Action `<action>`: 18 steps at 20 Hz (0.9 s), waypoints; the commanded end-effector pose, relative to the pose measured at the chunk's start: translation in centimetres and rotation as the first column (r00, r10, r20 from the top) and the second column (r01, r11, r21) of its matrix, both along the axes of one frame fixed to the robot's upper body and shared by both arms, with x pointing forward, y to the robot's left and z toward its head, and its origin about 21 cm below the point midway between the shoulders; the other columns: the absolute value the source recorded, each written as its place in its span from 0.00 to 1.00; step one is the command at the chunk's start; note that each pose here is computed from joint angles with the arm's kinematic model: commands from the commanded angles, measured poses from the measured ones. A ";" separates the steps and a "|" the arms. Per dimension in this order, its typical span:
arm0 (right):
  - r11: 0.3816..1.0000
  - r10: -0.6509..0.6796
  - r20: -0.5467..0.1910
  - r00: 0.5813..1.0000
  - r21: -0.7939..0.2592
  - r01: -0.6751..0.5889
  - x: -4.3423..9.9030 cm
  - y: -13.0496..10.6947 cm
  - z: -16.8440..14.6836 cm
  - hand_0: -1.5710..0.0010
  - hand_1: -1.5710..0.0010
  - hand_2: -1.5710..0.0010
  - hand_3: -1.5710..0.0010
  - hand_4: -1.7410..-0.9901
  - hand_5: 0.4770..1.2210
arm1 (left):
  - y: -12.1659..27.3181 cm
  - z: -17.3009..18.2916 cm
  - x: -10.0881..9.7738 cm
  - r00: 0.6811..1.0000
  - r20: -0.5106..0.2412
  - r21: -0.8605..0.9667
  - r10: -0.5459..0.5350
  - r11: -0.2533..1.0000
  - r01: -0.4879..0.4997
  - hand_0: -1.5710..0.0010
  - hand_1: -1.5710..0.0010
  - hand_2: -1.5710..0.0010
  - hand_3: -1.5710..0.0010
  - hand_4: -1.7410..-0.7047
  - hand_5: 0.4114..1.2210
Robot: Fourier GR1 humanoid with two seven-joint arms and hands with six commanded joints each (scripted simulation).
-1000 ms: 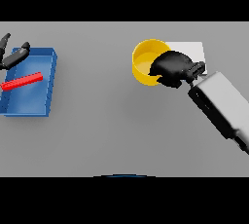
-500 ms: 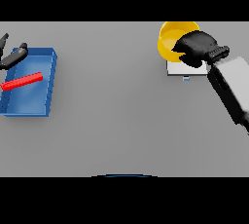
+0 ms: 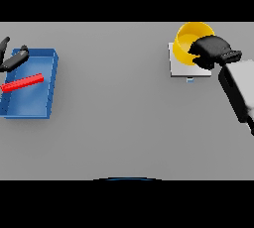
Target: Pick up the red beaker and tilt it to pour out 1 green nut into yellow bowl. Pick up the yellow bowl and place it on the metallic measuring scale.
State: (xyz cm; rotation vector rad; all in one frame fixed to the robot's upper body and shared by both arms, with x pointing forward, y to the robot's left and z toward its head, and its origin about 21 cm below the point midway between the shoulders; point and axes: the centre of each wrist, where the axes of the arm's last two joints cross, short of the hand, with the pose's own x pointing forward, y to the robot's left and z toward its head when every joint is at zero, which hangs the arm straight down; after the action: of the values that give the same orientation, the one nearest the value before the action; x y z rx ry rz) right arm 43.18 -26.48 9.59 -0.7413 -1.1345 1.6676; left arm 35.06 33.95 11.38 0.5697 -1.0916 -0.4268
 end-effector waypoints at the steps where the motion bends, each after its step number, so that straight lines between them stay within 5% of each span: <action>1: 1.000 -0.005 -0.004 1.000 0.006 0.005 0.1 0.1 -0.3 0.00 0.00 0.12 0.13 0.00 1.00 | -0.1 0.1 0.1 1.000 0.006 -0.008 -0.005 1.000 0.005 1.00 1.00 1.00 1.00 0.85 0.49; 8: 1.000 -0.024 -0.038 0.999 0.004 0.024 0.5 -0.4 -1.6 0.00 0.00 0.13 0.08 0.00 1.00 | 0.1 0.3 0.0 1.000 -0.002 -0.004 -0.007 1.000 0.007 1.00 1.00 1.00 1.00 0.87 0.46; 10: 0.999 -0.035 -0.041 0.999 0.010 0.035 0.4 -0.5 -1.6 0.00 0.05 0.09 0.21 0.00 1.00 | 0.1 0.4 0.1 1.000 -0.005 0.003 -0.005 1.000 0.005 1.00 1.00 1.00 1.00 0.87 0.45; 11: 0.999 -0.044 -0.048 0.998 0.003 0.044 0.5 -0.5 -1.4 0.01 0.09 0.15 0.29 0.08 1.00 | 0.2 0.1 0.0 1.000 -0.010 0.003 -0.008 1.000 0.008 1.00 1.00 1.00 1.00 0.87 0.45; 14: 0.997 -0.073 -0.070 0.995 0.032 0.075 0.8 -0.2 -1.3 0.27 0.39 0.46 0.56 0.24 0.72 | -0.1 0.2 0.2 1.000 -0.010 -0.008 -0.011 1.000 0.011 1.00 1.00 1.00 1.00 0.88 0.44; 18: 0.994 -0.085 -0.110 0.990 0.056 0.092 0.7 -0.3 -1.5 0.69 0.71 0.76 0.80 0.34 0.52 | 0.2 0.2 -0.2 1.000 0.003 -0.021 -0.014 1.000 0.014 1.00 1.00 1.00 1.00 0.87 0.43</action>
State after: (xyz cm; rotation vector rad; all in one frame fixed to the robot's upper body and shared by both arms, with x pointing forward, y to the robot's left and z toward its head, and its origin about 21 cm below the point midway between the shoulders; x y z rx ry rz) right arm 43.86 -26.83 8.05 -0.6452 -1.0576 1.5733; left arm 34.86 34.11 11.61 0.5439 -1.1021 -0.4264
